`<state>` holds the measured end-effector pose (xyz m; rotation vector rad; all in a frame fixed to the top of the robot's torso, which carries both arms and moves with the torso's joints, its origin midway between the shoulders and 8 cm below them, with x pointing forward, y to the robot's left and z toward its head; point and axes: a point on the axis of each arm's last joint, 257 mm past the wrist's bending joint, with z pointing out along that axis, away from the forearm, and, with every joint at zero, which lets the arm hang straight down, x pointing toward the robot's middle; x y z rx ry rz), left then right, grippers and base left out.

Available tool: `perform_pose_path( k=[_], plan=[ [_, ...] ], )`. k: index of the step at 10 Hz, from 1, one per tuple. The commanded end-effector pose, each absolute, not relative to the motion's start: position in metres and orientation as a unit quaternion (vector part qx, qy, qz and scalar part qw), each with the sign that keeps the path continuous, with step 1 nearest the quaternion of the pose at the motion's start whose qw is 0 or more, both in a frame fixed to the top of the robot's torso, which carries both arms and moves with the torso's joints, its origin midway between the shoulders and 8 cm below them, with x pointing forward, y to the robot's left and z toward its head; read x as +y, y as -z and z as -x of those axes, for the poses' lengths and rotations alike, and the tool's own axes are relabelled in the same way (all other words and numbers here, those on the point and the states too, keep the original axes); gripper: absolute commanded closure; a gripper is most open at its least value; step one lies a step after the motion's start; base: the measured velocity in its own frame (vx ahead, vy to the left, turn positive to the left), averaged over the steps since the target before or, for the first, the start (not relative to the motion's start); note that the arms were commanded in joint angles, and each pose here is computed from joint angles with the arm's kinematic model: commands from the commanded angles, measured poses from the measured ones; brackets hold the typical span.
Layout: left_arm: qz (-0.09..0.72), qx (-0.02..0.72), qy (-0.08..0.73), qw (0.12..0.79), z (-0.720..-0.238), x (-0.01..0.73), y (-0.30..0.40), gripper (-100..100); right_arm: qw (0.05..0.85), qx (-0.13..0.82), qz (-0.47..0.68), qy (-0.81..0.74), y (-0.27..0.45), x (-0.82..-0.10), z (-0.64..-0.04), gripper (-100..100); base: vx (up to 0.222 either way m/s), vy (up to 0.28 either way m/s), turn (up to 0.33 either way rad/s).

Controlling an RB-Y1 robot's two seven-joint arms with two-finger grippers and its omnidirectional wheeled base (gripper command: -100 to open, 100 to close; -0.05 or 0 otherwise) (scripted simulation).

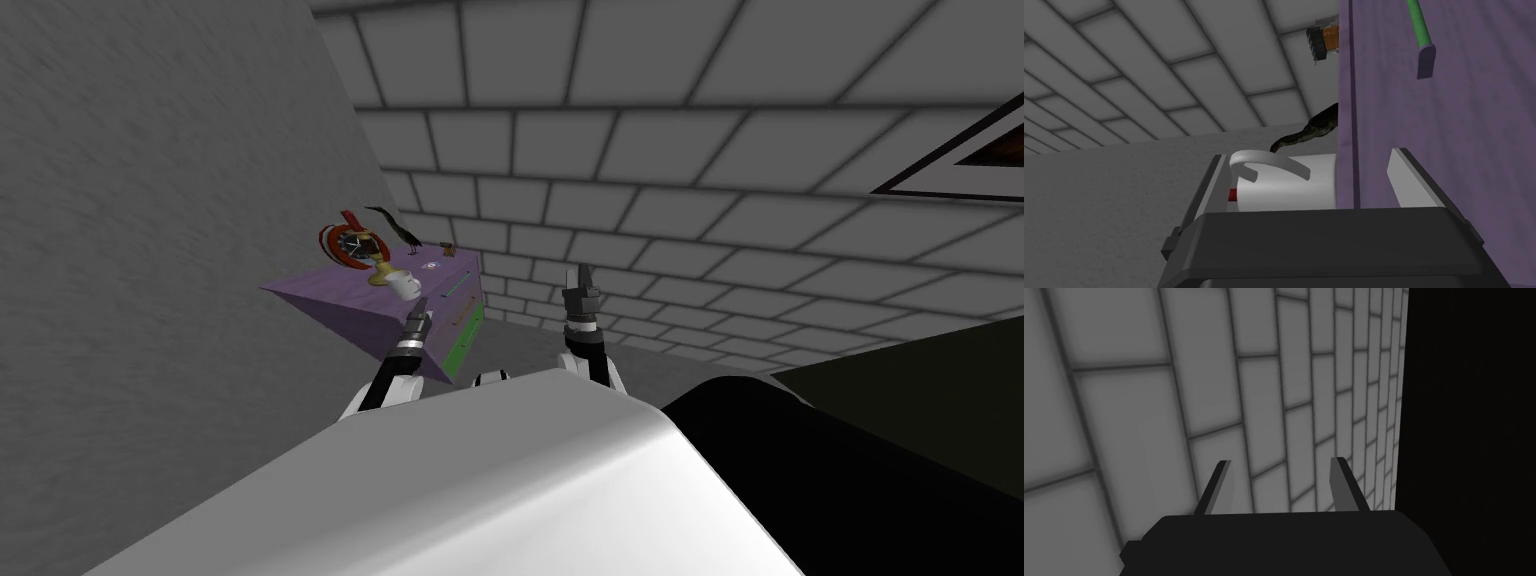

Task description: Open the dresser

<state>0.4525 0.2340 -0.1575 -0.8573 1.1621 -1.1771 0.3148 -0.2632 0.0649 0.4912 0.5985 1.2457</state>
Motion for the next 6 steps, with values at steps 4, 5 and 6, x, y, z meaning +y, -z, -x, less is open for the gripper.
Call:
perform_pose_path(
  k=[4,5,6],
  plan=[
    [0.366,0.576,0.471,0.559,-0.472,0.216,0.219,-100,0.743,0.273,-0.224,-0.569,-0.065,-0.263,-0.315,0,0.107,0.082,-0.128],
    [0.366,0.585,0.466,0.555,-0.474,0.215,0.226,-100,0.743,0.273,-0.224,-0.569,-0.065,-0.263,-0.315,0,0.090,0.054,-0.067],
    [0.365,0.600,0.456,0.546,-0.477,0.213,0.240,-100,0.743,0.273,-0.224,-0.569,-0.065,-0.263,-0.315,0,0.116,0.068,-0.134]
  ],
)
